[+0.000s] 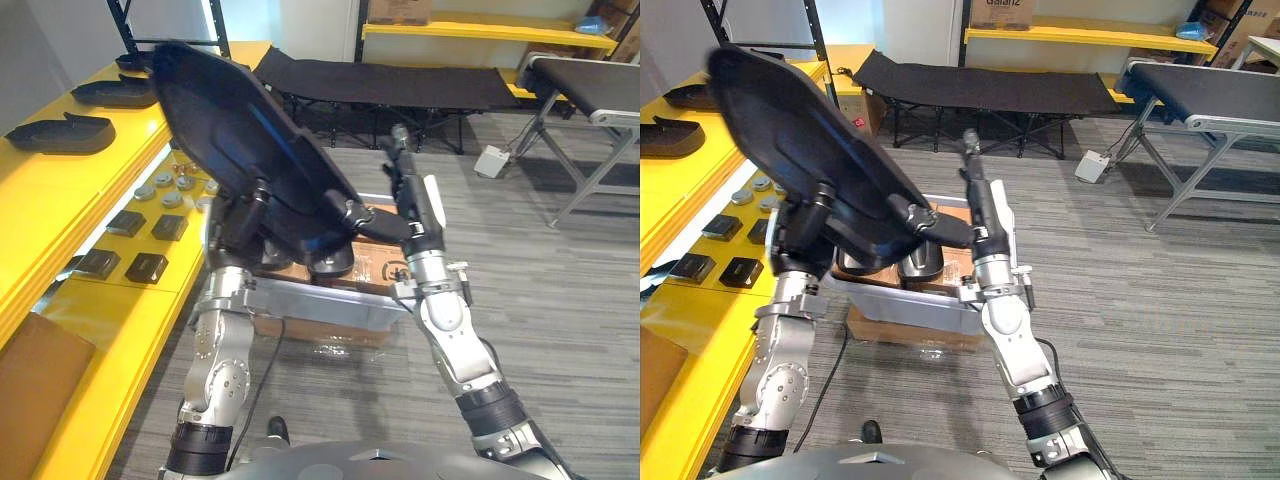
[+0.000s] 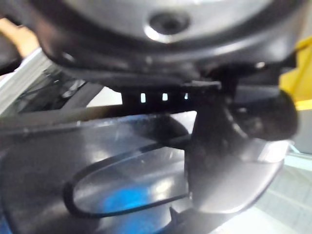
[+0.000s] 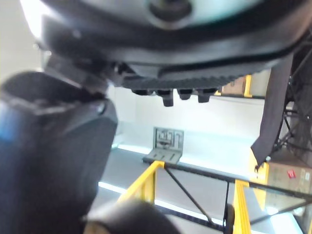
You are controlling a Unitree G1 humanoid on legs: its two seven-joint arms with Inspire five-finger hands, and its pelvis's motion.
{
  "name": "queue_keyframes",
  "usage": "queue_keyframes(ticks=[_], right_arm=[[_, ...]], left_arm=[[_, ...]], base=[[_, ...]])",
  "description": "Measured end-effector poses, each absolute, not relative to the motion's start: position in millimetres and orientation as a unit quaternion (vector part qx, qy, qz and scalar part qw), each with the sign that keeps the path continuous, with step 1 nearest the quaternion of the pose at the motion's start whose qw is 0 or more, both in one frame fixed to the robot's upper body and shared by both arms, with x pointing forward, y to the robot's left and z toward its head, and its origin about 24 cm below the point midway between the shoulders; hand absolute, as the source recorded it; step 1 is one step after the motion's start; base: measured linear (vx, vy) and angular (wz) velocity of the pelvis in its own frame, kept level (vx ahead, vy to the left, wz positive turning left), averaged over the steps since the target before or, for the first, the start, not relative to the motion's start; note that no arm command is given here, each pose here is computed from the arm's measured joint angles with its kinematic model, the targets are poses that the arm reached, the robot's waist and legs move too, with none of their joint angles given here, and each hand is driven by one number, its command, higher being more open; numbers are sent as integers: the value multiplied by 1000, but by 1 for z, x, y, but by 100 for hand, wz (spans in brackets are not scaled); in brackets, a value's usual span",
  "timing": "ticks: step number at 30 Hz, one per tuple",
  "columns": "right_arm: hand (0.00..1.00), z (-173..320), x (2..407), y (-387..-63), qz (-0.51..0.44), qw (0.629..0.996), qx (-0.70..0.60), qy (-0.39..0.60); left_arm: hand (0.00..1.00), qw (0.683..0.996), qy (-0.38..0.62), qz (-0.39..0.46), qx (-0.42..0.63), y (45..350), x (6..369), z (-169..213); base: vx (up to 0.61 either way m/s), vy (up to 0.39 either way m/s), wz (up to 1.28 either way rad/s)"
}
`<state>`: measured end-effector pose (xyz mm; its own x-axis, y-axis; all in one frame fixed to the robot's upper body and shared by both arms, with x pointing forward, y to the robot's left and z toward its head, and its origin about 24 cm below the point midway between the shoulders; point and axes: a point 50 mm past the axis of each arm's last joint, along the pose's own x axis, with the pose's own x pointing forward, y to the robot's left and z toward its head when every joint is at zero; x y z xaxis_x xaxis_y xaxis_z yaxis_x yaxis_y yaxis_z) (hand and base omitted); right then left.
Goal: Walk over and take three plastic housings, then place them on the shelf
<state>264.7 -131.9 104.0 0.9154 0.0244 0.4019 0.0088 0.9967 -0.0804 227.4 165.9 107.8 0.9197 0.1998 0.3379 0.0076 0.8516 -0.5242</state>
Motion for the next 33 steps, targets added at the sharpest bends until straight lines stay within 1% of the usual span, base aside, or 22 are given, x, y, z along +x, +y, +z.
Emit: queue_keyframes(ticks=[3,5,8,11,16,18,23,27,32,33], right_arm=[[100,101,262,-154,-58,978,-27,-197],[100,93,256,-172,-96,979,0,-178],[100,83,245,-181,-95,983,41,-153],[100,65,233,-180,-90,988,54,-110],[100,38,213,-180,-114,990,67,-47],[100,27,209,-188,-132,989,63,-23],[100,17,204,-199,-149,986,72,-3],[100,10,209,-190,-122,989,81,11],[100,11,226,-156,11,1000,23,16],[100,11,228,-153,24,999,20,16]], left_arm=[[0,939,-232,126,-222,184,217,115],[0,929,-256,198,-178,200,207,118],[0,920,-265,264,-118,210,197,120],[0,923,-262,273,-66,208,189,118],[0,934,-237,264,-48,204,182,109],[0,939,-209,269,-46,206,173,98],[0,940,-189,281,-34,212,164,91],[0,932,-190,309,-14,224,159,92],[0,916,-182,357,20,245,141,93],[0,915,-178,362,24,248,139,93]], base=[[0,0,0],[0,0,0],[0,0,-4],[0,0,-6],[21,4,-3],[61,2,-13],[34,-4,0],[-1,-3,25],[-21,-16,63],[-15,-22,69]])
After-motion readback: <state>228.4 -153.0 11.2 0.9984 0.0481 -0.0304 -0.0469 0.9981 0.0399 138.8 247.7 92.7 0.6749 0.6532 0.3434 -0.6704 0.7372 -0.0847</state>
